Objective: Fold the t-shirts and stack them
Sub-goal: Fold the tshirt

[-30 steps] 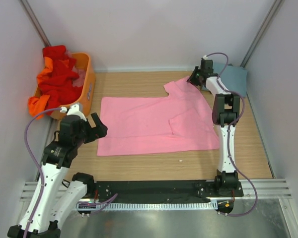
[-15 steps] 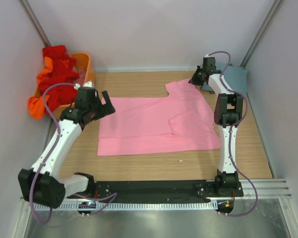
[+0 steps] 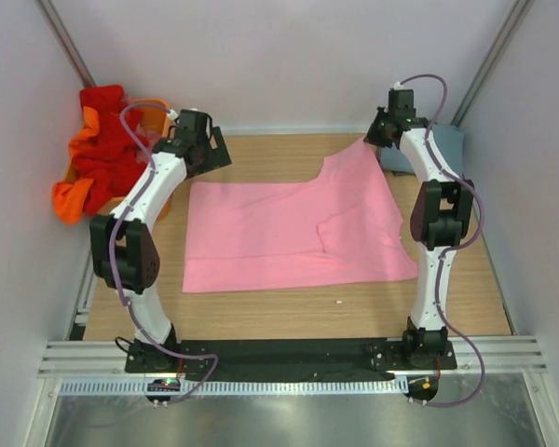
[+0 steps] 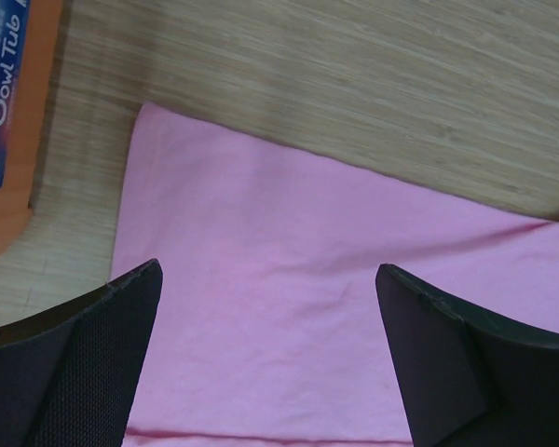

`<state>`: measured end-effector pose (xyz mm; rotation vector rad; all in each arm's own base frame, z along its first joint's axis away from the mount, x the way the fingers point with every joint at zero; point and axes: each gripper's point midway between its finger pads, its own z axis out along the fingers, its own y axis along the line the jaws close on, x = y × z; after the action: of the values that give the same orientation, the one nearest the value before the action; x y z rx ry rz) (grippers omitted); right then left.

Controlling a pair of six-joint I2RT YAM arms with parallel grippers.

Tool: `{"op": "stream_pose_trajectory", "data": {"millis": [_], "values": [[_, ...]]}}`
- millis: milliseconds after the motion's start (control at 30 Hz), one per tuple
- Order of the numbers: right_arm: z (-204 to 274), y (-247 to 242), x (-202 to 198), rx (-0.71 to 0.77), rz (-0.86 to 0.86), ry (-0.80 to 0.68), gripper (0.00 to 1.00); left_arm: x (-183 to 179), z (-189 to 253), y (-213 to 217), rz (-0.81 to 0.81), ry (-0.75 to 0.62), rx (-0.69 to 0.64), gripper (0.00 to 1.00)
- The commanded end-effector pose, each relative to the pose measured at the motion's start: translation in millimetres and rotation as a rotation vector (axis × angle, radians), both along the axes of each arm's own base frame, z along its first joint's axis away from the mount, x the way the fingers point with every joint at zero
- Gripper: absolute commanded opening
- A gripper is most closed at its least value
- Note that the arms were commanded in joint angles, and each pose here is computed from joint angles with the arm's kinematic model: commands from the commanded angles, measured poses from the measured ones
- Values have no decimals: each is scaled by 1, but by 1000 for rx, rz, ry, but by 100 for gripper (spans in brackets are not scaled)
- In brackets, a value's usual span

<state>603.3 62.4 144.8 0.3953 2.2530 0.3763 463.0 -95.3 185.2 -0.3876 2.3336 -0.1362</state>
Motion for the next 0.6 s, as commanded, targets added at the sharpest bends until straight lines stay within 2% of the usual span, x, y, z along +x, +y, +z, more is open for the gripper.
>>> {"op": "stream_pose_trajectory", "data": {"millis": [0, 133, 200, 233, 300, 400, 567], "values": [[15, -19, -14, -68, -38, 7, 1, 15, -7, 7, 5, 44, 62, 97], [9, -24, -23, -94, -34, 28, 1, 37, -26, 6, 25, 82, 86, 95], [12, -38, -27, -139, -79, 33, 1, 44, -26, 11, 63, 95, 113, 94], [8, -42, -31, -150, -85, 52, 1, 48, -44, 12, 73, 135, 128, 94], [13, -50, -36, -164, -106, 50, 1, 54, -49, 13, 83, 149, 141, 93], [12, -73, -43, -179, -155, 61, 1, 61, -65, 17, 104, 183, 172, 90], [16, -83, -51, -201, -178, 72, 1, 57, -88, 30, 175, 236, 229, 88]]}}
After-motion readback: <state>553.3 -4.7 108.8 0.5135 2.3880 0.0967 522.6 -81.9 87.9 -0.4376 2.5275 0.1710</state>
